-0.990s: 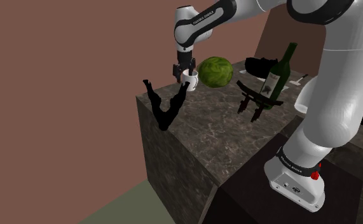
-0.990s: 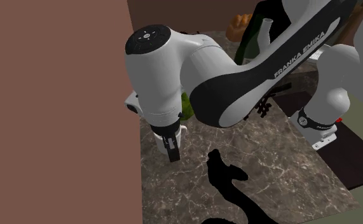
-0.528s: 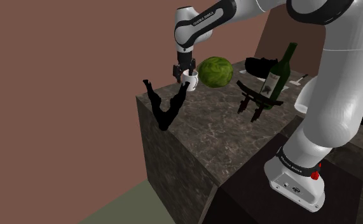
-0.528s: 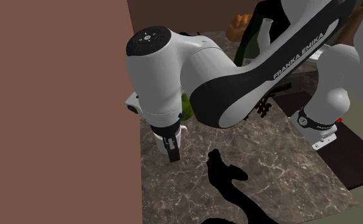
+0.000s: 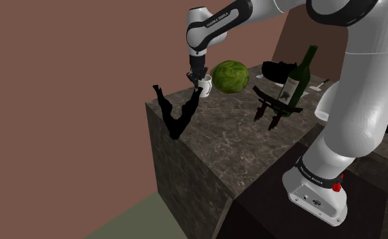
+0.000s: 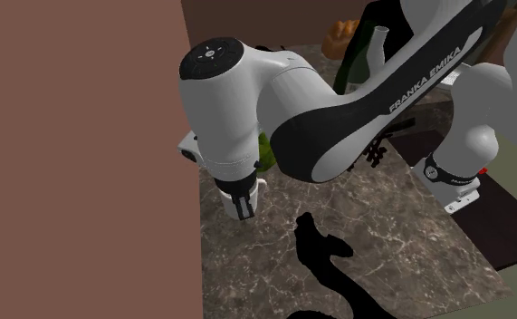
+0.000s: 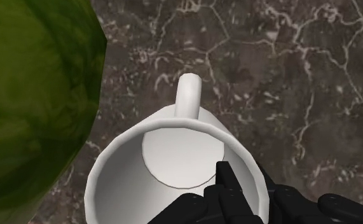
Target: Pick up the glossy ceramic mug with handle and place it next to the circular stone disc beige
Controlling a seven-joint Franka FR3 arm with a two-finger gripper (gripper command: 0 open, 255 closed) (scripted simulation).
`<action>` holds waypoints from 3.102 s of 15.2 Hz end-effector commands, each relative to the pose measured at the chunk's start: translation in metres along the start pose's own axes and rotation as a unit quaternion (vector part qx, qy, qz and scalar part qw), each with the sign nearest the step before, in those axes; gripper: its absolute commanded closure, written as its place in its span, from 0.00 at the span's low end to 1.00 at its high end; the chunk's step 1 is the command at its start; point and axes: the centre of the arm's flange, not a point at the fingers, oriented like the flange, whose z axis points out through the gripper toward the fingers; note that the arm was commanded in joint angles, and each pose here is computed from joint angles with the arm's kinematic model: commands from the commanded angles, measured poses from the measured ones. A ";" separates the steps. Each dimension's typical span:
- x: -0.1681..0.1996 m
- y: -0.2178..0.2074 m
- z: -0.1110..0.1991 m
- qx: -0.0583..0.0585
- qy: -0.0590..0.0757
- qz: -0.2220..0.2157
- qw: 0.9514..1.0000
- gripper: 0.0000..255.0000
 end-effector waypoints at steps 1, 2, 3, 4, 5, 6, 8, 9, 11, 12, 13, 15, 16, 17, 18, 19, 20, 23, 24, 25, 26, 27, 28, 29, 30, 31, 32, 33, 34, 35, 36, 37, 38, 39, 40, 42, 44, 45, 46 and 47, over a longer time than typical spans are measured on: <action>0.000 0.000 0.000 0.000 0.000 0.000 1.000 1.00; 0.000 0.000 0.000 0.000 0.000 0.000 1.000 1.00; 0.000 0.000 -0.005 0.000 0.000 0.000 1.000 1.00; -0.001 0.001 -0.010 0.000 0.000 0.000 1.000 1.00; -0.001 0.001 -0.016 0.000 0.000 0.000 1.000 1.00; -0.001 0.001 -0.021 0.000 0.000 0.000 1.000 1.00; -0.002 0.002 -0.032 0.000 0.000 0.000 1.000 1.00; -0.002 0.002 -0.037 0.000 0.000 0.000 1.000 1.00; -0.003 0.003 -0.047 0.000 0.000 0.000 1.000 1.00; -0.003 0.003 -0.053 0.000 0.000 0.000 1.000 1.00; -0.003 0.004 -0.058 0.000 0.000 0.000 1.000 1.00; -0.004 0.004 -0.068 0.000 0.000 0.000 1.000 1.00; -0.004 0.005 -0.074 0.000 0.000 0.000 1.000 1.00; -0.005 0.005 -0.079 0.000 0.000 0.000 1.000 1.00; -0.005 0.005 -0.084 0.000 0.000 0.000 1.000 1.00; -0.005 0.006 -0.089 0.000 0.000 0.000 1.000 1.00; -0.006 0.006 -0.095 0.000 0.000 0.000 1.000 1.00; -0.006 0.007 -0.110 0.000 0.000 0.000 1.000 1.00; -0.007 0.007 -0.116 0.000 0.000 0.000 1.000 1.00; -0.007 0.008 -0.121 0.000 0.000 0.000 1.000 1.00; -0.007 0.008 -0.126 0.000 0.000 0.000 1.000 1.00; -0.008 0.008 -0.131 0.000 0.000 0.000 1.000 1.00; -0.008 0.009 -0.137 0.000 0.000 0.000 1.000 1.00; -0.008 0.009 -0.142 0.000 0.000 0.000 1.000 1.00; -0.009 0.009 -0.147 0.000 0.000 0.000 1.000 1.00; -0.009 0.010 -0.152 0.000 0.000 0.000 1.000 1.00; -0.009 0.010 -0.158 0.000 0.000 0.000 1.000 1.00; -0.010 0.010 -0.163 0.000 0.000 0.000 1.000 1.00; -0.010 0.011 -0.168 0.000 0.000 0.000 1.000 1.00; -0.010 0.011 -0.174 0.000 0.000 0.000 1.000 1.00; -0.010 0.011 -0.179 0.000 0.000 0.000 1.000 1.00; -0.011 0.012 -0.184 0.000 0.000 0.000 1.000 1.00; -0.011 0.012 -0.189 0.000 0.000 0.000 1.000 1.00; -0.011 0.012 -0.195 0.000 0.000 0.000 1.000 1.00; -0.012 0.013 -0.200 0.000 0.000 0.000 1.000 1.00; -0.020 0.023 -0.201 0.000 0.000 0.000 1.000 1.00; -0.035 0.045 -0.199 0.000 0.000 0.000 1.000 1.00; -0.043 0.055 -0.198 0.000 0.000 0.000 1.000 1.00; -0.051 0.066 -0.197 0.000 0.000 0.000 1.000 1.00; -0.059 0.076 -0.196 0.000 0.000 0.000 1.000 1.00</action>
